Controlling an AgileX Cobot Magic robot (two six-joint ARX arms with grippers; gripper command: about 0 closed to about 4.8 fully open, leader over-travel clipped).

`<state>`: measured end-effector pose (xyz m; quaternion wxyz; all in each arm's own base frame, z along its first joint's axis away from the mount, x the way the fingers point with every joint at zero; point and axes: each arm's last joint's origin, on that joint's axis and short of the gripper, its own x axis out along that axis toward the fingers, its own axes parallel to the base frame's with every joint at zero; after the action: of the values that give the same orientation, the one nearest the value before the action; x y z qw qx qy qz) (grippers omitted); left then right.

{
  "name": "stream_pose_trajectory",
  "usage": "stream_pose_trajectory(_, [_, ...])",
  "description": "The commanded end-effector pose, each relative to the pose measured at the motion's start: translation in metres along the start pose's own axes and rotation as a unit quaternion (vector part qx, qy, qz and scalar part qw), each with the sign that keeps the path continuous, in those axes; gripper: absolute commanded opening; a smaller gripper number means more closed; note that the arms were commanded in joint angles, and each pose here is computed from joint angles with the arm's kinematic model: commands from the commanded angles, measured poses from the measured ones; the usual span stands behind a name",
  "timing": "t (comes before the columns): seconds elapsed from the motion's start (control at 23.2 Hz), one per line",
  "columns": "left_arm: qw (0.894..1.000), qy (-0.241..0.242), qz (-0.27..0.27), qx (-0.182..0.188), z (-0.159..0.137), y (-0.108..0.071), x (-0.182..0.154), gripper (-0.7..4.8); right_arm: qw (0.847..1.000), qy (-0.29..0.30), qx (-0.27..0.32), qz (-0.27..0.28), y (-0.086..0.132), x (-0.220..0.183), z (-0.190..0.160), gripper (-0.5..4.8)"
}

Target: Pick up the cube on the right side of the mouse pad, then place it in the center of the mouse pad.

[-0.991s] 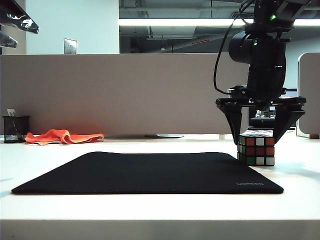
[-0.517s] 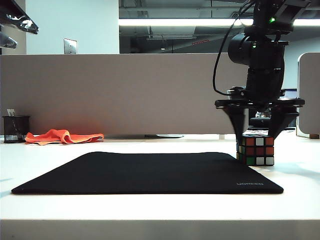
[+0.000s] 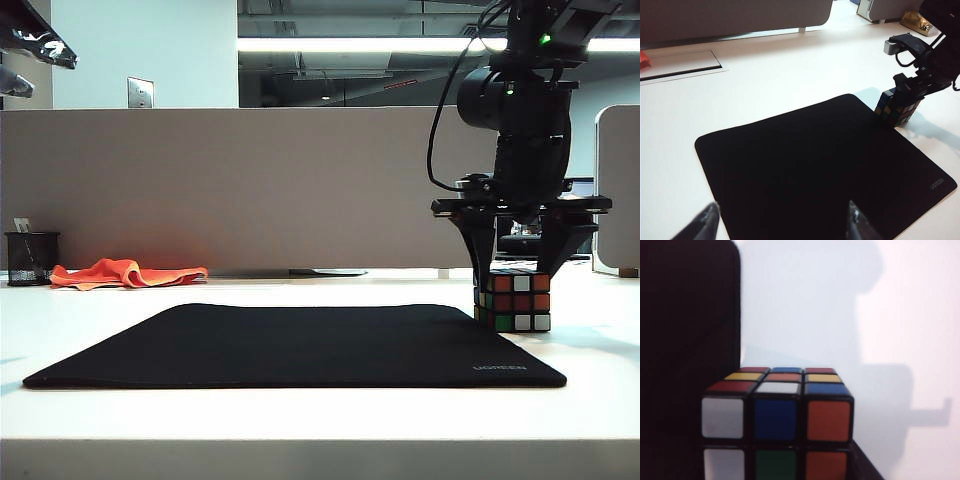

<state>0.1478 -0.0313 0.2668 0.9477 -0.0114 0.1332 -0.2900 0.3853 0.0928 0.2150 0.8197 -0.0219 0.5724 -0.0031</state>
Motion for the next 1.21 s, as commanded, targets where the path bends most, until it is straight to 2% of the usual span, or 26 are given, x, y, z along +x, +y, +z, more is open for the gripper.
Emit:
stream_pose_trajectory(0.04, [1.000, -0.007, -0.001, 0.003, 0.003, 0.000, -0.001, 3.22, 1.000, -0.029, -0.011, 0.005, -0.001, -0.022, 0.005, 2.69])
stream_pose_trajectory(0.22, [1.000, -0.007, -0.001, 0.003, 0.003, 0.000, -0.001, 3.22, 0.995, -0.098, -0.011, 0.021, -0.005, -0.070, 0.013, 2.69])
stream_pose_trajectory(0.34, [1.000, -0.006, -0.001, 0.003, 0.003, 0.000, -0.001, 3.22, 0.984, -0.155, -0.014, 0.088, -0.004, -0.117, 0.020, 2.69])
stream_pose_trajectory(0.47, [1.000, 0.001, -0.001, -0.001, 0.001, 0.000, -0.001, 3.22, 0.964, -0.223, -0.061, 0.133, 0.025, -0.167, 0.026, 2.69])
stream_pose_trajectory(0.6, [1.000, 0.003, -0.001, -0.001, 0.001, 0.000, -0.001, 3.22, 0.951, -0.252, -0.094, 0.152, 0.047, -0.184, 0.026, 2.69])
stream_pose_trajectory(0.73, [1.000, 0.003, -0.001, -0.002, 0.001, 0.000, -0.001, 3.22, 0.940, -0.272, -0.118, 0.171, 0.068, -0.188, 0.025, 2.69])
stream_pose_trajectory(0.82, [1.000, 0.003, -0.001, -0.002, 0.001, 0.000, -0.001, 3.22, 0.939, -0.264, -0.130, 0.178, 0.082, -0.181, 0.024, 2.69])
stream_pose_trajectory(1.08, [1.000, 0.006, -0.001, -0.004, 0.000, 0.000, -0.001, 3.22, 0.954, -0.182, -0.166, 0.169, 0.113, -0.136, 0.019, 2.70])
stream_pose_trajectory(1.21, [1.000, 0.011, -0.001, -0.006, -0.001, 0.000, -0.001, 3.22, 0.960, -0.128, -0.191, 0.157, 0.133, -0.096, 0.016, 2.71])
